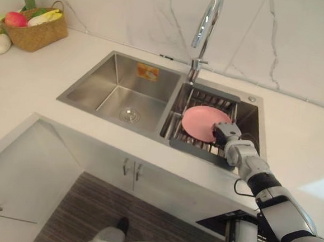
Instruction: Walk over to the sink, pick up the cup, carry it to the dishwasher, place the cup inside the dishwasher, then close the dishwasher door
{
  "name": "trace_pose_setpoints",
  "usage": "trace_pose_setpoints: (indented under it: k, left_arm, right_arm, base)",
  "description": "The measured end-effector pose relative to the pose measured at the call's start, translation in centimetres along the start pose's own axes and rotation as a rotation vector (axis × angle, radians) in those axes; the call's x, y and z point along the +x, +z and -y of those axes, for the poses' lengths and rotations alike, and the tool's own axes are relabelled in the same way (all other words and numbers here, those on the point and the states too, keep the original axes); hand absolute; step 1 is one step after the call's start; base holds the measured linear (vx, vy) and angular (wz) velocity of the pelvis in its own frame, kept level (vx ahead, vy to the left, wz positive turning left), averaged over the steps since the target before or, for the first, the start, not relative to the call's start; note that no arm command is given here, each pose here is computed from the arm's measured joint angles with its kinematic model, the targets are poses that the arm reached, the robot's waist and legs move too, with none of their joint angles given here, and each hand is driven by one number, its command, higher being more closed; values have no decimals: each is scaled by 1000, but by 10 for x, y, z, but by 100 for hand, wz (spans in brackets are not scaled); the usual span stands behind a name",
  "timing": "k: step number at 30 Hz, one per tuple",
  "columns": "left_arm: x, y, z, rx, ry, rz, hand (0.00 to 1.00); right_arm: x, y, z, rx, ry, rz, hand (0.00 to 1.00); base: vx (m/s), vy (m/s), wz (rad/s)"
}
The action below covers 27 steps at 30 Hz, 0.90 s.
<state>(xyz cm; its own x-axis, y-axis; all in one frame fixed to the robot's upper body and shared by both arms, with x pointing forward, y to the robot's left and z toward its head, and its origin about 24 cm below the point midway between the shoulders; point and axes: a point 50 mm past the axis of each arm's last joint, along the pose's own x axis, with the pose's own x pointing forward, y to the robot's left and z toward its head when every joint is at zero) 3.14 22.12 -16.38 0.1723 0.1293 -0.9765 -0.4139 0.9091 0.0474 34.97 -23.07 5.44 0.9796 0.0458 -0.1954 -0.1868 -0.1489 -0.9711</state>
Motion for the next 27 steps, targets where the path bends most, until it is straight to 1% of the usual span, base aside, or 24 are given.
trace_pose_setpoints:
  k: [11,18,23,27]
  left_arm:
    - [0,0,-1,11,-1,0,0]
    - [0,0,-1,11,-2,1,0]
    - [0,0,-2,5,-6,2,0]
    - [-1,-2,-3,4,-9,-2,0]
  right_arm:
    - [0,3,2,5,-40,29,100]
    - [-1,13,8,2,-151,116,100]
    - [-1,28,18,-150,-223,280,100]
    - [-3,28,29,-214,-264,318,100]
  base:
    - [0,0,0]
    - [0,0,0]
    - [0,0,0]
    - [0,0,0]
